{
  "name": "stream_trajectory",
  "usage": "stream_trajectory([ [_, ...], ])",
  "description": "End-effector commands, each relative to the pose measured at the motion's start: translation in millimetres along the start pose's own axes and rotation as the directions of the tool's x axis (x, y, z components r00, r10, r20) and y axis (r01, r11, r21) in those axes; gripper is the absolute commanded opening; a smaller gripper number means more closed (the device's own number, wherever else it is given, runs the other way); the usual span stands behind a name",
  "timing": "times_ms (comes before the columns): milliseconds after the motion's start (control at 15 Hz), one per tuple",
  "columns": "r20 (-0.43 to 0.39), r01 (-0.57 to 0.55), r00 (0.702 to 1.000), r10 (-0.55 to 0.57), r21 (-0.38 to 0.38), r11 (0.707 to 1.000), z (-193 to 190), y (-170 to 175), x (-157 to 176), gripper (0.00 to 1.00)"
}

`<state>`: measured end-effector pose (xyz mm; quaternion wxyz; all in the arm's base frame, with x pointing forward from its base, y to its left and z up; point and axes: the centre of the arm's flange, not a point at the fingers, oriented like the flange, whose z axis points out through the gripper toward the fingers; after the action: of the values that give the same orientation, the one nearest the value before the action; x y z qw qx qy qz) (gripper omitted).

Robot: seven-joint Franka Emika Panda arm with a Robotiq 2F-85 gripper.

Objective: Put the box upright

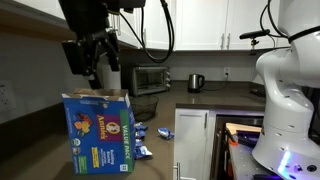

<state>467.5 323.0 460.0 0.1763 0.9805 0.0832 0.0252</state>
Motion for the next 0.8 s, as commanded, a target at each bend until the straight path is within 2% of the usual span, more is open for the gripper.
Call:
stream_trajectory([
  [0,-0.011,-0.032,0.999,0.032,-0.010,0.999,4.0,33.2,-23.3,1.00],
  [467,-0.059,-0.012,0.998,0.011,-0.006,1.000,10.4,90.9,-57.3,1.00],
  [733,-0.090,-0.035,0.995,0.035,0.001,0.999,14.0,122.7,-71.3,1.00],
])
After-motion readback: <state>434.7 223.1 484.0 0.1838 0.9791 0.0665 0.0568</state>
